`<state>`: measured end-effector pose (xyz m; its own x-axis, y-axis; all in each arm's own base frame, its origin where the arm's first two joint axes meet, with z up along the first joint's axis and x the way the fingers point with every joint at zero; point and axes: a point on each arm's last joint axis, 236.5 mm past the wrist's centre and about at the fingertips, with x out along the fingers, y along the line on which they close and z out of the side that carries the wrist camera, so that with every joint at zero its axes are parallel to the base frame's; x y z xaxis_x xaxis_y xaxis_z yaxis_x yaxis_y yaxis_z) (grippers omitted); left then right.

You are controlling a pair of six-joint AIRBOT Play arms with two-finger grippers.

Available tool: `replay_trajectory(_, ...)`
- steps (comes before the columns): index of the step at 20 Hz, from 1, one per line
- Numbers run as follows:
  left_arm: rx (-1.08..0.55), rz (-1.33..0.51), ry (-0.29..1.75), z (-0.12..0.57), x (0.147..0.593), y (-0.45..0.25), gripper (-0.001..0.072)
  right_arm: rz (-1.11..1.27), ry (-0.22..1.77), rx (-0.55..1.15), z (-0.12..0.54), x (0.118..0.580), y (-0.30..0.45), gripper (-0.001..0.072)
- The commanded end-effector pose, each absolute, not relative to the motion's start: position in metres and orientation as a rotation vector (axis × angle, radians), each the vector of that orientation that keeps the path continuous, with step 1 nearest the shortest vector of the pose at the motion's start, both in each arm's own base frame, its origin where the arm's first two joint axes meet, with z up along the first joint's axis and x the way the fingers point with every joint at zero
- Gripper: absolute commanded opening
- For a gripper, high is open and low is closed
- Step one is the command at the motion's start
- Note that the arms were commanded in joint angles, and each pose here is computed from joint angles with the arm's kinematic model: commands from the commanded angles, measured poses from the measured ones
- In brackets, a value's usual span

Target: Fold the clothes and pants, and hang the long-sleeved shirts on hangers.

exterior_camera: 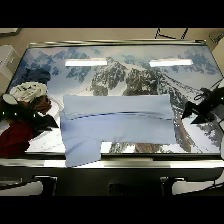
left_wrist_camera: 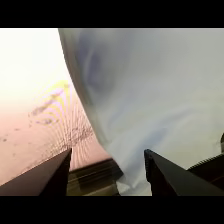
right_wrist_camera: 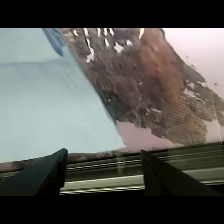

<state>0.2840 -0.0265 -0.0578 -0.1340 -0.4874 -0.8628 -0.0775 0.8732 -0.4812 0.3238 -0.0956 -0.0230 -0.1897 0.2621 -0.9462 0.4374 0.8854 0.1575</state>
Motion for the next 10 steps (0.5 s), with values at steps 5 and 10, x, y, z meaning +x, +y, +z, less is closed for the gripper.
replay_trajectory(5, -0.523, -0.486, 1.72, -0.101, 0.19, -0.07, 0.0488, -0.171, 1.84, 0.555, -0.036, 0.281, -0.085, 0.0553)
replay_trajectory(10, -0.59, -0.508, 1.696, -0.112, 0.183, -0.091, 0.0487, -0.166, 1.845, 0.552, -0.035, 0.28, -0.085, 0.0552)
